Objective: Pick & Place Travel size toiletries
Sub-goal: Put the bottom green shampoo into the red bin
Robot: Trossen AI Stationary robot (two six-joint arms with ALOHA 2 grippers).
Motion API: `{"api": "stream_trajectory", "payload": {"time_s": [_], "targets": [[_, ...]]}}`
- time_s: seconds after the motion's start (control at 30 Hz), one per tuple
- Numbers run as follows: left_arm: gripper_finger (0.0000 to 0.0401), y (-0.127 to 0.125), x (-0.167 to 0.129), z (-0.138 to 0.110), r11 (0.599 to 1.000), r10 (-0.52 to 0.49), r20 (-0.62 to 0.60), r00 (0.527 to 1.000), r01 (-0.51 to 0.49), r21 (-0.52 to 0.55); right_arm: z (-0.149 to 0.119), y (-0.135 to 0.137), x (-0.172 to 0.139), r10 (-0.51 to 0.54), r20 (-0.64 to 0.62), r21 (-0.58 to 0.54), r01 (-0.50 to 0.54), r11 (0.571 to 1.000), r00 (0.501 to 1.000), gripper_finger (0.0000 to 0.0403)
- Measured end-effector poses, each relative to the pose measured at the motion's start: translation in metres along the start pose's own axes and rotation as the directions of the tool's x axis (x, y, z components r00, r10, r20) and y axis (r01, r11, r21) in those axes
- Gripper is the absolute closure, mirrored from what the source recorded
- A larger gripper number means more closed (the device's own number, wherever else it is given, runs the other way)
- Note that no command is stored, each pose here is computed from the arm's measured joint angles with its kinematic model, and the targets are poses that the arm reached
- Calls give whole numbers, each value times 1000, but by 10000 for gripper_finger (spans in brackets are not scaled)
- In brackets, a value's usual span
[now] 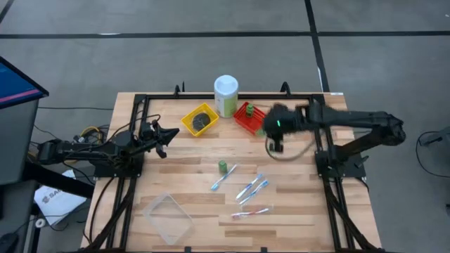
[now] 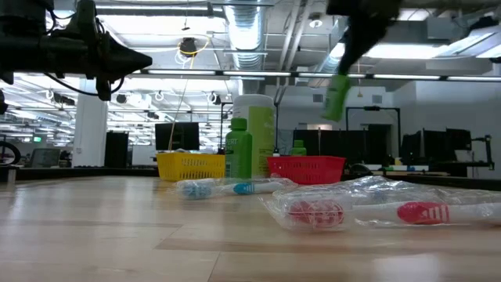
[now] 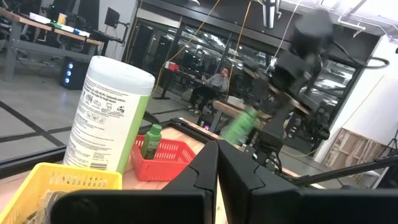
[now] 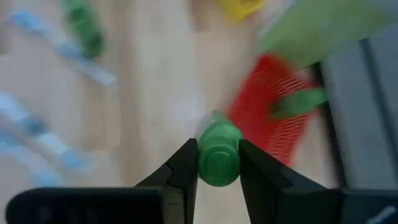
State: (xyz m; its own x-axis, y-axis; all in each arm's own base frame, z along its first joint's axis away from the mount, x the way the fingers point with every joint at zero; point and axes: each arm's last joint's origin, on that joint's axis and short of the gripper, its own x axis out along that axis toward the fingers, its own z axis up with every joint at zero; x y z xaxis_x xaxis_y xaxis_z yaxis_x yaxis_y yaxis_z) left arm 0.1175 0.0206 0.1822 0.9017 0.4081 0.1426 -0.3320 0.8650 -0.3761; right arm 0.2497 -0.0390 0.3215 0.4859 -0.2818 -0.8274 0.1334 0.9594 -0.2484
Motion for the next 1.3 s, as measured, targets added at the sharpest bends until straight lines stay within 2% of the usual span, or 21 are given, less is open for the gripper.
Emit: {"api": "stream_trajectory", "payload": {"time_s": [0.2, 0.33, 0.47, 0.83, 1.3], "targets": [[394, 0, 0, 0, 1000, 0, 0, 1000, 0, 0, 14, -52, 20, -73, -39, -62, 71, 996, 997, 318], [394, 0, 0, 0, 1000, 0, 0, 1000, 0, 0, 5, -72, 40, 15, -78, -31, -17, 999, 997, 318], [394, 0, 0, 0, 1000, 0, 0, 1000, 0, 0, -2, -83, 57, 33, -126, -34, -37, 999, 991, 318], [394, 0, 0, 0, 1000, 0, 0, 1000, 0, 0, 8, -78, 94, 48, -130, -120, -64, 991, 990, 318], [394, 0, 0, 0, 1000, 0, 0, 1000, 0, 0, 10, -76, 137, 58, -192, -171, -92, 981, 980, 317]]}}
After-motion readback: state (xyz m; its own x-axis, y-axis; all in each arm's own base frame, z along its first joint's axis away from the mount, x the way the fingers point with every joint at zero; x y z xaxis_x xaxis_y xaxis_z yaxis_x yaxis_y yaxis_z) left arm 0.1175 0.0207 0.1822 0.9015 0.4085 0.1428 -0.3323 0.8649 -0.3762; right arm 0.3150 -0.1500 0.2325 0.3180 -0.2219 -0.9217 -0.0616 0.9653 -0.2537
